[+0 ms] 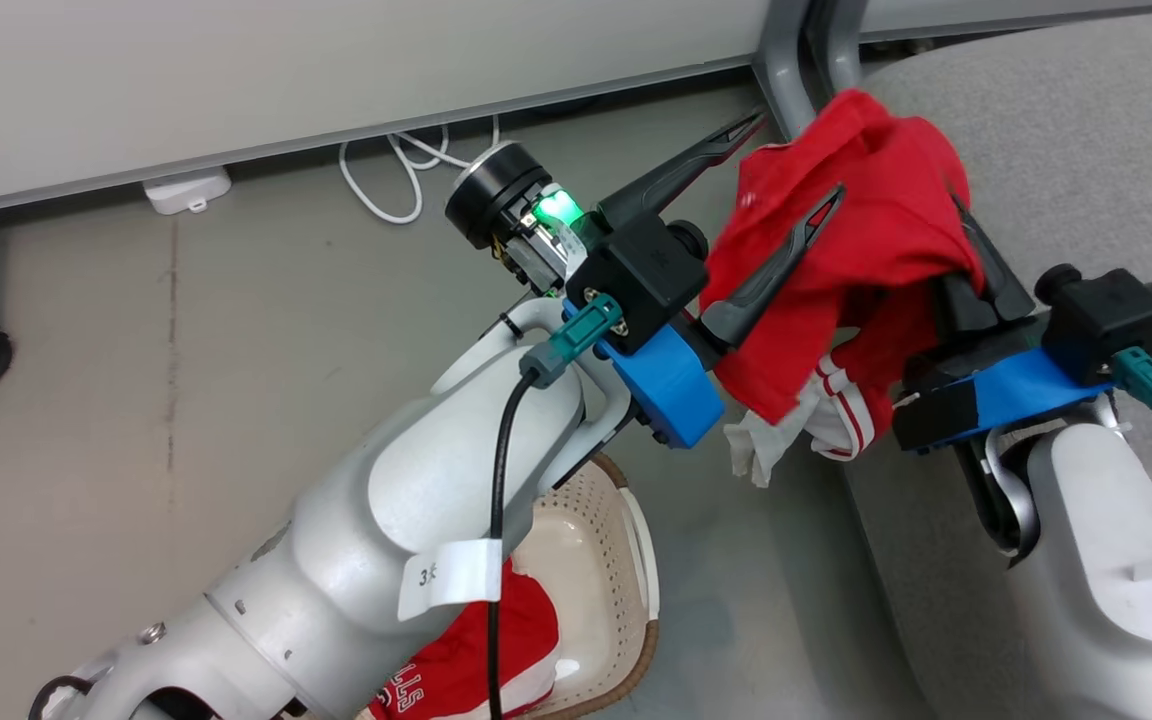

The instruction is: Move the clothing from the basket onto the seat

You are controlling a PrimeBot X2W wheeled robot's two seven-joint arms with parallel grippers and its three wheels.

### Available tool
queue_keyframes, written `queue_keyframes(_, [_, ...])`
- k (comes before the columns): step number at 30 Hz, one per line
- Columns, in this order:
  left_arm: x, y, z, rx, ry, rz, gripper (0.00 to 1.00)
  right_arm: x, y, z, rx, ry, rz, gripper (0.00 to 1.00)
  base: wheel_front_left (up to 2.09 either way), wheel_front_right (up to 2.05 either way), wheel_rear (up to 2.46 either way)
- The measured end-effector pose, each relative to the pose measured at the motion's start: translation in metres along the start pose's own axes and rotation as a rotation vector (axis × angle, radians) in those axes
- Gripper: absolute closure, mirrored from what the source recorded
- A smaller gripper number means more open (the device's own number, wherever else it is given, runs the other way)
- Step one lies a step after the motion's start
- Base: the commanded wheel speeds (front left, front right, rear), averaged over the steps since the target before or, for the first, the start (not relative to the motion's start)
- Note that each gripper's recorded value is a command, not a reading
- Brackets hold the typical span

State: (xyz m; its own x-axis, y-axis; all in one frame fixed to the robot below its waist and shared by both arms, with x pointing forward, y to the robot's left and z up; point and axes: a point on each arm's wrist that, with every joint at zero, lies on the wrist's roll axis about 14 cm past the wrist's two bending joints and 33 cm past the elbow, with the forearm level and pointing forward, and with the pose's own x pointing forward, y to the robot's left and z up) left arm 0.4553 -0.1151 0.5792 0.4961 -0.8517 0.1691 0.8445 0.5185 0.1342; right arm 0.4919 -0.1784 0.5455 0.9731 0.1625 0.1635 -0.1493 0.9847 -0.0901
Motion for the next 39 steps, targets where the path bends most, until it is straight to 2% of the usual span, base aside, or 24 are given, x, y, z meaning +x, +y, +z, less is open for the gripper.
queue_keyframes(8, [0.016, -0.024, -0.021, -0.044, 0.015, -0.085, 0.00, -0.020, -0.049, -0.003, -0.018, 0.012, -0.138, 1.00, 0.00, 0.00, 0.00])
queue_keyframes(22, [0.036, -0.071, -0.058, -0.112, 0.047, -0.243, 0.00, -0.084, -0.121, -0.022, -0.070, 0.094, -0.374, 1.00, 0.00, 0.00, 0.00])
queue_keyframes(31, [0.045, -0.100, -0.075, -0.149, 0.060, -0.335, 0.00, -0.128, -0.149, -0.029, -0.087, 0.147, -0.508, 1.00, 0.00, 0.00, 0.00])
queue_keyframes(39, [0.048, -0.112, -0.076, -0.158, 0.058, -0.367, 0.00, -0.152, -0.155, -0.034, -0.075, 0.178, -0.565, 1.00, 0.00, 0.00, 0.00])
